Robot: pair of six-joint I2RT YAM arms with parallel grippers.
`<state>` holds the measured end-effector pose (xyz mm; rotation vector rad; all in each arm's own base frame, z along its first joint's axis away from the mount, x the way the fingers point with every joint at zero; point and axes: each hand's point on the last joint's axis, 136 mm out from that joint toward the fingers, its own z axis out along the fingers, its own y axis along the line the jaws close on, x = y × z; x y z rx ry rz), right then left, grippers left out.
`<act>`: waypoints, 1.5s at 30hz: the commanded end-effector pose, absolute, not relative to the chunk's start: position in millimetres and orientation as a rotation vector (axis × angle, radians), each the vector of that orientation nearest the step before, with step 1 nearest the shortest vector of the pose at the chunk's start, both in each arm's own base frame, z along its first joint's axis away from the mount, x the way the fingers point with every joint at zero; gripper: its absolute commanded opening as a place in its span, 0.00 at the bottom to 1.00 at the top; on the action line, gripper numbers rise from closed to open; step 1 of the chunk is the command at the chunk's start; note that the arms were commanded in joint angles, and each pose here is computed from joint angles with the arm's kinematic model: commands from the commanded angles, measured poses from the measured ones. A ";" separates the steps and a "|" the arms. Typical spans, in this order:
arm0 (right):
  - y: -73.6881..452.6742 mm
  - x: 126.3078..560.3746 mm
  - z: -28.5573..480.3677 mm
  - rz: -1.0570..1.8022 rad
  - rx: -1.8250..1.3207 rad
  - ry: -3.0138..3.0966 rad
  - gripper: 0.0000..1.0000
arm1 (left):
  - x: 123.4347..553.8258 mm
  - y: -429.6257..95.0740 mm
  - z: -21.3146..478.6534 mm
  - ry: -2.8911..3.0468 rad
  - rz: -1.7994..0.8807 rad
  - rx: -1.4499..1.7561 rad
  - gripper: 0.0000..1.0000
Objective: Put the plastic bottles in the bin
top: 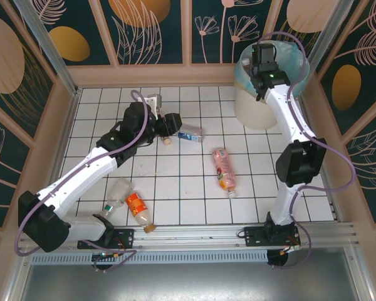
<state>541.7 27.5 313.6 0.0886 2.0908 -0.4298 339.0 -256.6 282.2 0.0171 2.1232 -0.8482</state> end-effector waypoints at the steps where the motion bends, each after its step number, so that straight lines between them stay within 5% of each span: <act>1: 30.1 542.0 296.4 -0.381 0.089 2.166 0.11 | 337.5 -257.4 265.5 2.174 -0.836 -0.001 0.63; 8: 30.6 553.2 281.0 -0.313 0.098 2.234 0.19 | 336.9 -256.2 259.5 2.175 -0.834 -0.012 0.63; 13: 43.6 555.1 316.8 -0.199 0.105 2.179 0.44 | 339.5 -258.5 254.2 2.189 -0.830 -0.011 0.64; 19: 47.7 535.4 382.9 -0.088 0.152 2.033 0.60 | 350.8 -272.1 266.8 2.197 -0.832 0.039 0.65; 23: 48.5 521.9 398.0 -0.044 0.169 1.988 0.60 | 358.3 -268.7 279.4 2.154 -0.792 0.043 0.65; 29: 62.8 510.6 393.9 0.032 0.129 2.004 0.47 | 356.5 -261.1 276.6 2.142 -0.777 0.005 0.65; 36: 93.0 483.3 426.2 0.095 0.065 1.930 0.47 | 359.2 -248.0 283.3 2.130 -0.685 -0.007 0.65; 45: 221.1 342.4 410.2 0.328 -0.306 1.749 0.51 | 343.5 -198.9 322.7 1.999 -0.547 -0.105 0.65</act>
